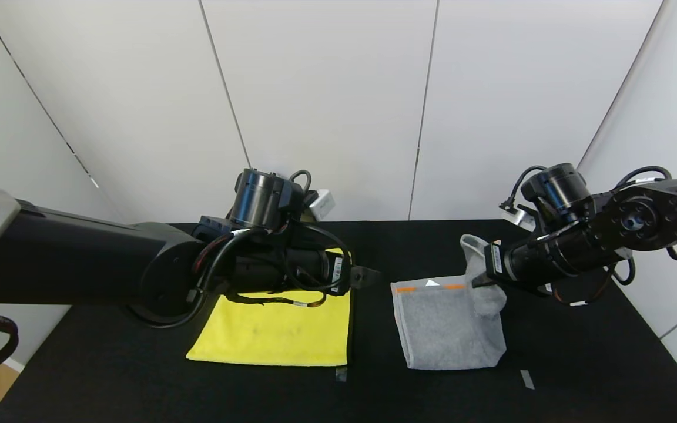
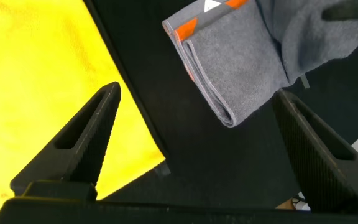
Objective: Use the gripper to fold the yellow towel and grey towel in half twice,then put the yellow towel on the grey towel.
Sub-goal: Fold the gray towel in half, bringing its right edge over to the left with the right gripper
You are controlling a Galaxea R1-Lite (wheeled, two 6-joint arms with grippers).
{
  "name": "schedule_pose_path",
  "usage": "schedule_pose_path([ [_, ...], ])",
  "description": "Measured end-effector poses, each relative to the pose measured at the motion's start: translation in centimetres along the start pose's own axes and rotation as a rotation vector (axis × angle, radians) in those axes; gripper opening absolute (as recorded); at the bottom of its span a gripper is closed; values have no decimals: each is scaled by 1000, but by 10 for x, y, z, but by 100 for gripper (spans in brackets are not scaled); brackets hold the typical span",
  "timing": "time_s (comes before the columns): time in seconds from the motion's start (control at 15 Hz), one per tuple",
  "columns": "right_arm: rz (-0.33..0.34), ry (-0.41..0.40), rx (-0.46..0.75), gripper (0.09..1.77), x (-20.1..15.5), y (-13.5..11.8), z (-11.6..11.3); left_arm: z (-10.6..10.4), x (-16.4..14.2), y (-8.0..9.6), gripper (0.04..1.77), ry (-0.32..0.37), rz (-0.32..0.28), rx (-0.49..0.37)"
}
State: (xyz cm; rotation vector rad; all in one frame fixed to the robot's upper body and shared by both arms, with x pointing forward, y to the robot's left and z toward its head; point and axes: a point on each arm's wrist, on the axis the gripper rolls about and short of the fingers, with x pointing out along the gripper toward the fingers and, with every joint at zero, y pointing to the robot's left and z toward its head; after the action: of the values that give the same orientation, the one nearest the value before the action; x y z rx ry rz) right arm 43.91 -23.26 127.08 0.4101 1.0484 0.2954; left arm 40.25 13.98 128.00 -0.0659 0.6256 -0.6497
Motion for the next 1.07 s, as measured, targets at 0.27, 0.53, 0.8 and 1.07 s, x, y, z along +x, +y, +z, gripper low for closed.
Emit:
schedule_pose_path([
  [0.27,7,67,-34,14,28,15,-10,0,0,0,172,-2,0,0],
  [0.53,0,142,-55,14,56,26,-25,1,-1,0,172,-4,2,0],
  [0.8,0,183,-78,14,75,32,-34,1,-2,-1,172,-5,0,1],
  [1.07,1,190,-68,14,87,35,-34,1,-3,-1,172,-5,0,1],
])
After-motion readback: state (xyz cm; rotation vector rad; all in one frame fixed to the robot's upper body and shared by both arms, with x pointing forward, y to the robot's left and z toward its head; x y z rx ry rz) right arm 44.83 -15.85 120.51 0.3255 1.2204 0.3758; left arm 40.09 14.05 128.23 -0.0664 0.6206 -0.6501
